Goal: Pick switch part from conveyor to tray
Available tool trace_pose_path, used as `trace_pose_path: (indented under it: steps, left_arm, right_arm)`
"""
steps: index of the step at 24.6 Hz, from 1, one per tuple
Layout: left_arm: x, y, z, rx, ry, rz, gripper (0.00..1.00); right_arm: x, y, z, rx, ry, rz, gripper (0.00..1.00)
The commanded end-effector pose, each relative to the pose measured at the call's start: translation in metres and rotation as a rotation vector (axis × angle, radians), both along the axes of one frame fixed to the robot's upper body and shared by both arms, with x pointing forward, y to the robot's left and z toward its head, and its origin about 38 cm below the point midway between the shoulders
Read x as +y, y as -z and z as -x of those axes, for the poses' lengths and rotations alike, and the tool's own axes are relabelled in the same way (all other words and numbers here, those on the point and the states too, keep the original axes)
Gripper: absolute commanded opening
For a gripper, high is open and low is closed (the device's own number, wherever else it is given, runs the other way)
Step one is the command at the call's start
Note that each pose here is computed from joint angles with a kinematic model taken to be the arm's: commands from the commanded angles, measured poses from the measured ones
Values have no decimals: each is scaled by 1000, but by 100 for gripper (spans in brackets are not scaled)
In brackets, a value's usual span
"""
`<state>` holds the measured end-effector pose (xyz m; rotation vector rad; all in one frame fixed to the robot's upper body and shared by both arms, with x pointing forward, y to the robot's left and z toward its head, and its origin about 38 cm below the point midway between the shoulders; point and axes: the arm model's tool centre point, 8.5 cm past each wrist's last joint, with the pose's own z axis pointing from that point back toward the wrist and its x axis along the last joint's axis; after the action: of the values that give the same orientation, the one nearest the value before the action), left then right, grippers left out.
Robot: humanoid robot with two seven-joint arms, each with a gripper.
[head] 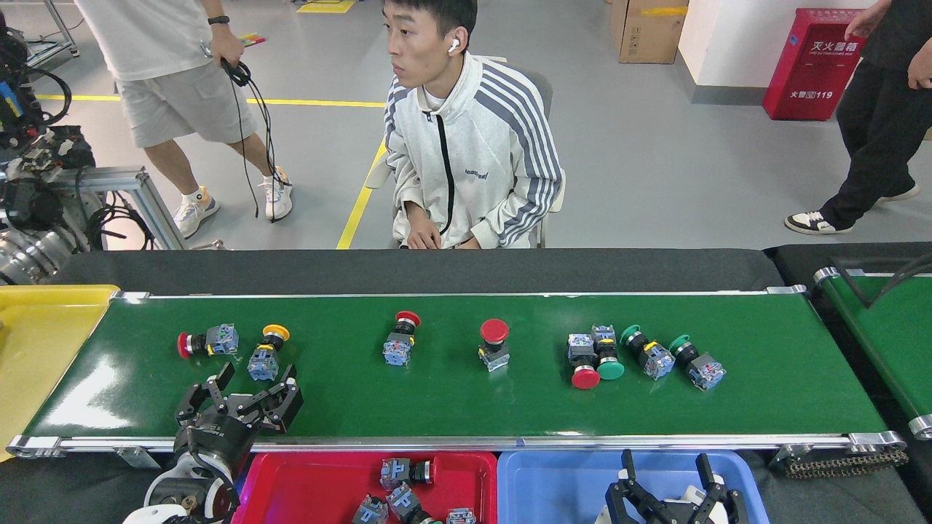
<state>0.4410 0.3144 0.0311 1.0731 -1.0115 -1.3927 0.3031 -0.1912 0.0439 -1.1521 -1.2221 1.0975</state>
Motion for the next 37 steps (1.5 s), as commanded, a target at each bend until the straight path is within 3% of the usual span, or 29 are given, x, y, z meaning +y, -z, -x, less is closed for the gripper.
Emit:
trace_pose_path:
  steps: [1,4,6,9,14,16,18,20,22,23,27,29,30,34,37]
  left_arm:
    - [7,-11,-15,-44,-43,-23,81]
    - [10,-9,-16,-81,-35,-29,29]
    - [8,-6,-12,-94,-15,-27,13]
    - [7,6,1,-96,7,-26,5]
    - [-25,-6,18,-141,182,-22,3]
    - [-47,-12,42,-156,331,-6,6]
    - [-63,-20,72,-173,478,6,20]
    - [-77,-16,113,-152,608,27,50]
    - [-85,-12,141,-136,646,52,90]
    - [-89,-8,150,-126,645,68,98]
    - [-87,-3,156,-112,623,72,99]
    - [-81,-4,149,-125,564,60,99]
    - [-73,-6,145,-136,507,53,99]
    - [-37,-17,137,-176,370,27,99]
    - [5,-26,133,-213,187,23,99]
  right_arm:
    - [25,-4,-17,19,-66,9,98]
    - [54,-3,-48,67,-70,32,98]
    - [73,-4,-62,85,-69,28,98]
    - [91,1,-75,121,-103,47,98]
    - [104,0,-90,139,-110,45,98]
    - [104,2,-94,150,-112,52,98]
    - [104,2,-99,152,-111,55,98]
    - [105,-2,-106,145,-112,56,98]
    - [105,-5,-112,142,-113,61,98]
    - [105,-5,-116,144,-112,65,98]
    - [114,-3,-137,175,-120,86,98]
    - [116,-2,-146,197,-124,68,94]
    - [121,-5,-151,198,-139,63,84]
    - [133,-10,-157,189,-187,102,21]
    - [136,-13,-157,181,-194,104,12]
